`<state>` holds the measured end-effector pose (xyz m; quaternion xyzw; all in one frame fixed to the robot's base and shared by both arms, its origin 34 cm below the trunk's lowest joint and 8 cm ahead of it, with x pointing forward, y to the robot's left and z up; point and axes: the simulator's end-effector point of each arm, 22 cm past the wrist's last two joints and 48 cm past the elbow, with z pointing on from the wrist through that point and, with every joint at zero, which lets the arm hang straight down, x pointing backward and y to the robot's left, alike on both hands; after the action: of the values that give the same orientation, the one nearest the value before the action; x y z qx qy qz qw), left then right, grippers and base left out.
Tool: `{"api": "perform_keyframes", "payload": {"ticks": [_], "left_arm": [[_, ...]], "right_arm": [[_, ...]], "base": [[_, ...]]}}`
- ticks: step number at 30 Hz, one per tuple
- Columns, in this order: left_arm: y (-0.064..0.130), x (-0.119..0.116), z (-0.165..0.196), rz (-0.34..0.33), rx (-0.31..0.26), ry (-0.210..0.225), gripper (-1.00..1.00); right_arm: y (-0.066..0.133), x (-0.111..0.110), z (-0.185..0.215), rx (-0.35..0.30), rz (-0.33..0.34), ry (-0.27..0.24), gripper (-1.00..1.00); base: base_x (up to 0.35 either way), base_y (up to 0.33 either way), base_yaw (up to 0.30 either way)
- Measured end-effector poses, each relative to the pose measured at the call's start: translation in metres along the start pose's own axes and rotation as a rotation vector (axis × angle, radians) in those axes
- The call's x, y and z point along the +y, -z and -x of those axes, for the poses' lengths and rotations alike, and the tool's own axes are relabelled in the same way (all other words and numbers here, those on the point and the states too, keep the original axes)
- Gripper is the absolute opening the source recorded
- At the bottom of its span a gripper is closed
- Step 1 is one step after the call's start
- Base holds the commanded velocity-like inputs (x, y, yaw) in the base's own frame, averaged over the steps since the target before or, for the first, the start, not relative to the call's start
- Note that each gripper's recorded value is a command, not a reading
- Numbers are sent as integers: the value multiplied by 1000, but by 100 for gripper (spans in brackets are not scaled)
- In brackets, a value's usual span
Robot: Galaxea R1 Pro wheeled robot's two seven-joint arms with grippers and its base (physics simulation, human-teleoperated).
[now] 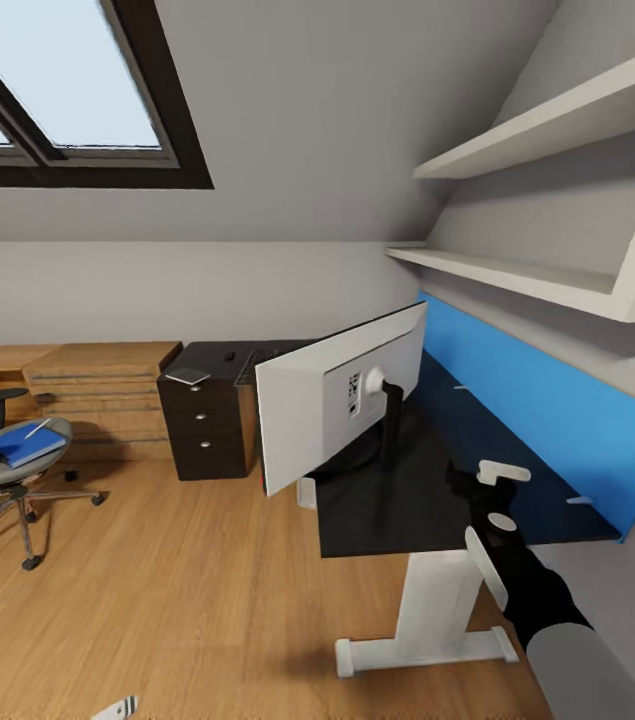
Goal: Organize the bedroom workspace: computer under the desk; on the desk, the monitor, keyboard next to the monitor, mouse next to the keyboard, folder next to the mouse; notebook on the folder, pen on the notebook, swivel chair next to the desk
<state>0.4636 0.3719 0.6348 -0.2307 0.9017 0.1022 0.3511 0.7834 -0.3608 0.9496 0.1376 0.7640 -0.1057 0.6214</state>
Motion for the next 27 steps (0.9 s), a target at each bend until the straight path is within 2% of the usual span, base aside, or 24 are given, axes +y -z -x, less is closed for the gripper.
{"api": "perform_keyframes", "payload": {"ticks": [3,11,17,27], "left_arm": [[0,0,0,-1,-1,1,100],[1,-1,-2,-2,2,-3,100],[1,-1,-6,-1,9,-6,100],[1,-1,-7,-1,10,-7,100]], "right_arm": [[4,17,-10,17,22,8,100],[12,51,-13,5,77,40,100],[14,58,-14,6,84,38,100],[16,59,-8,-26,86,28,100]], "base": [[34,183,0],[168,132,0],[89,10,0],[217,1,0]]}}
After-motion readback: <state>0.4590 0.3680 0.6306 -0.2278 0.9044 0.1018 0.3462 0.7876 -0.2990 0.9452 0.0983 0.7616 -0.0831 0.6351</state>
